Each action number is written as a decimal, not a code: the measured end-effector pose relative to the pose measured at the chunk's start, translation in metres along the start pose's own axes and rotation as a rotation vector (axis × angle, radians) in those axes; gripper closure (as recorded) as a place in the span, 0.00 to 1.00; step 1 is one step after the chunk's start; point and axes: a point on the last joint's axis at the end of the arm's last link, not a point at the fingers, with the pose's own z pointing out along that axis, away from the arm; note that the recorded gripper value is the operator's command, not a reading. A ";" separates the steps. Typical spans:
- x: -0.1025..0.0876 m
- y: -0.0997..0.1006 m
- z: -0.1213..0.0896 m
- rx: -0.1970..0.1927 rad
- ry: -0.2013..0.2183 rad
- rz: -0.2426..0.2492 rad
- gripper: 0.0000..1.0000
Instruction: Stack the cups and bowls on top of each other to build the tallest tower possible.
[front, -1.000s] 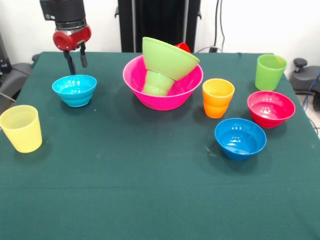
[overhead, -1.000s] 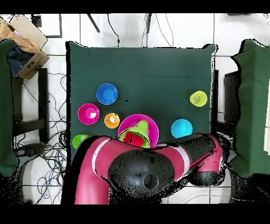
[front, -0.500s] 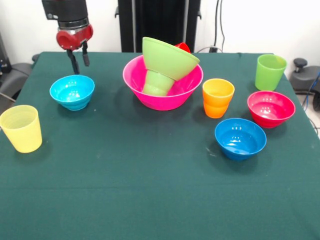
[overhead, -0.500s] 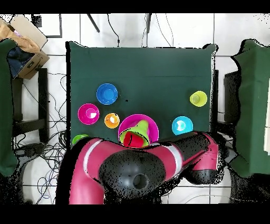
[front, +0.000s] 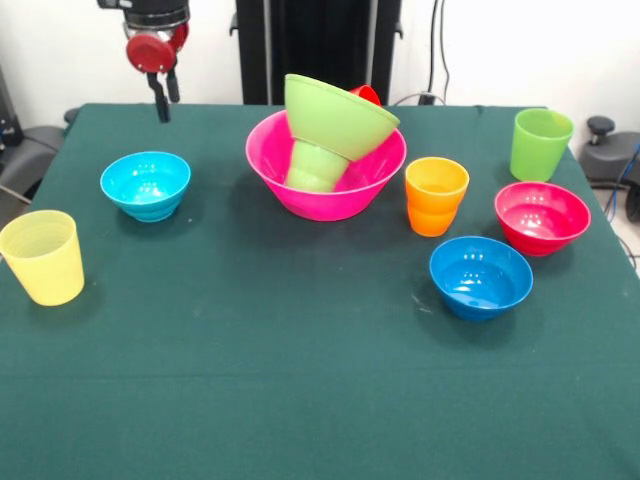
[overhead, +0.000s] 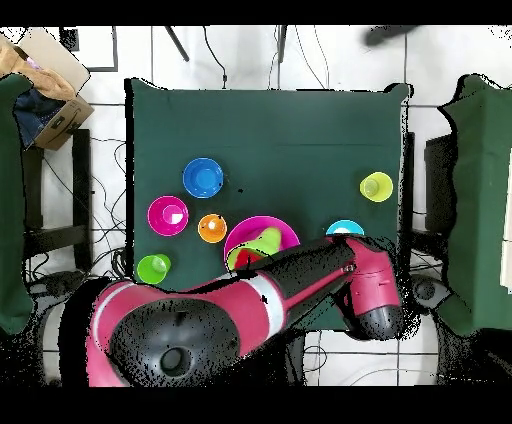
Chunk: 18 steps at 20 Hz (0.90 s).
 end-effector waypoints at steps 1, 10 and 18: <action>0.000 -0.003 -0.005 0.002 0.006 -0.002 0.00; 0.007 -0.010 -0.025 0.018 0.033 0.021 0.00; 0.014 -0.030 -0.030 0.000 0.063 -0.005 0.00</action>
